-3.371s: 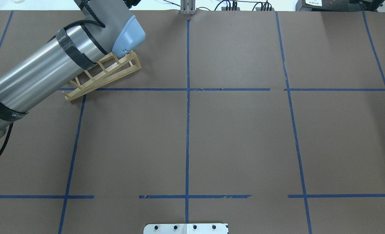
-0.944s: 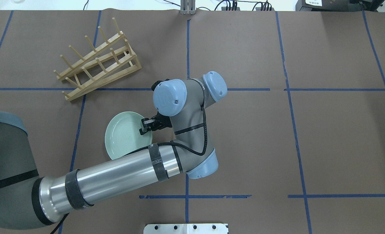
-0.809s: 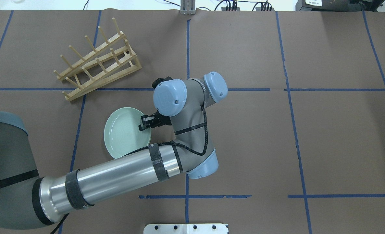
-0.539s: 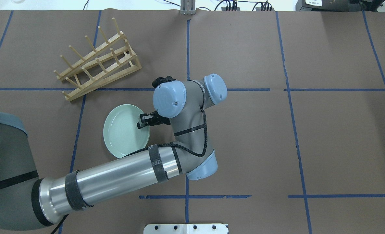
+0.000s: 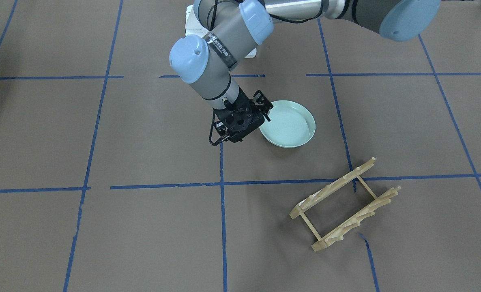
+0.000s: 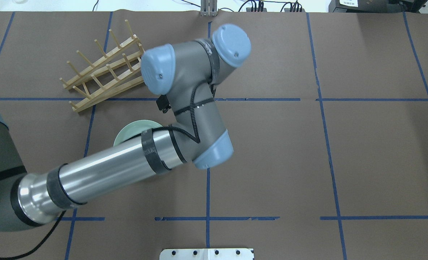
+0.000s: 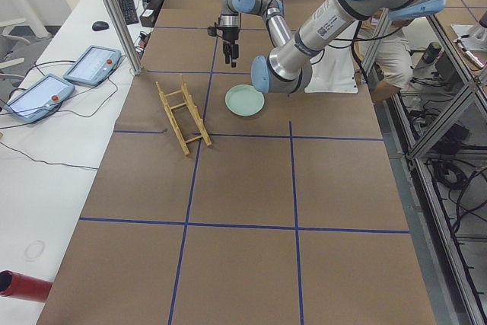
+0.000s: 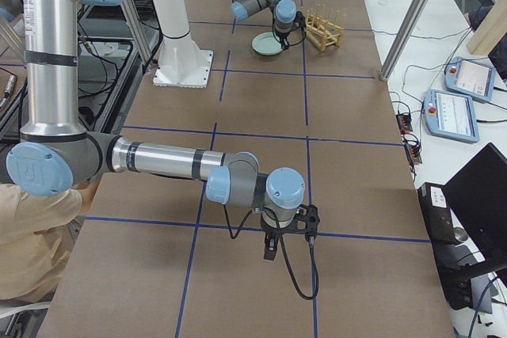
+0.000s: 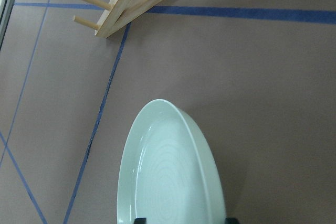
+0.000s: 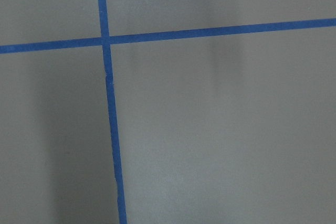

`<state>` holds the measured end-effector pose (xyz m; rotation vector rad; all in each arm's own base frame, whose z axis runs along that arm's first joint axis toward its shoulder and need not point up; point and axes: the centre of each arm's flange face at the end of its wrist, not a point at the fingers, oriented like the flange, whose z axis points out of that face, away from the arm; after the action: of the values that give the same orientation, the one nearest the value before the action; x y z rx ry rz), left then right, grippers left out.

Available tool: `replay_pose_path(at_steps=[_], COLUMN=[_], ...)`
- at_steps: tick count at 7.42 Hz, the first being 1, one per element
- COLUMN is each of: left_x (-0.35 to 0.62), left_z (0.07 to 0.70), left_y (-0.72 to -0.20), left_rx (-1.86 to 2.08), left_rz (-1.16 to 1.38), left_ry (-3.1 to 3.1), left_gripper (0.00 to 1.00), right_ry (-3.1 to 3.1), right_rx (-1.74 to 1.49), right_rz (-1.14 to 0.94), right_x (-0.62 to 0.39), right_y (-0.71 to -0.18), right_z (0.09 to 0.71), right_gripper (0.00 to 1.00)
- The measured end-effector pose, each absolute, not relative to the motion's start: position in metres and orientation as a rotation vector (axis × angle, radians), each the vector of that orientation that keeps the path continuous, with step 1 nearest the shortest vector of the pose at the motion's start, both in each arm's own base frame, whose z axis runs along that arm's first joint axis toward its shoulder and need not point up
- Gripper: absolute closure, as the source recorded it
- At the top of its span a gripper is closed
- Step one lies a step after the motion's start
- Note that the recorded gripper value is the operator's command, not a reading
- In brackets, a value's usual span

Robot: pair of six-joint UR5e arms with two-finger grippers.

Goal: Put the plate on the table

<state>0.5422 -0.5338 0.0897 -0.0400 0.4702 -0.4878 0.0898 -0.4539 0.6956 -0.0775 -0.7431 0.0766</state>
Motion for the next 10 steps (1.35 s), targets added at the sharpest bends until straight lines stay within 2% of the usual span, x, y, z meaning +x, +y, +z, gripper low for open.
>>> replay_pose_path(at_steps=[2,3,7,10], left_x=[0.434,0.374,0.177,0.015], left_z=[0.064,0.082,0.233,0.379], left_y=[-0.602,-0.619,-0.664,-0.653], left_rx=[-0.009,0.036,0.212,0.235], left_rz=[-0.508,-0.409,-0.089,0.112], left_ry=[0.72,0.794,0.723,0.659], left_gripper=[0.0,0.0,0.0,0.0], right_ry=[-0.743,-0.743,-0.743,-0.743], right_rx=[-0.078,-0.078,-0.078,-0.078], right_rz=[0.077,0.077,0.077,0.077], right_x=[0.09,0.09,0.09,0.09], right_y=[-0.454,-0.454,-0.454,-0.454], right_z=[0.696,0.696,0.696,0.696], right_gripper=[0.0,0.0,0.0,0.0])
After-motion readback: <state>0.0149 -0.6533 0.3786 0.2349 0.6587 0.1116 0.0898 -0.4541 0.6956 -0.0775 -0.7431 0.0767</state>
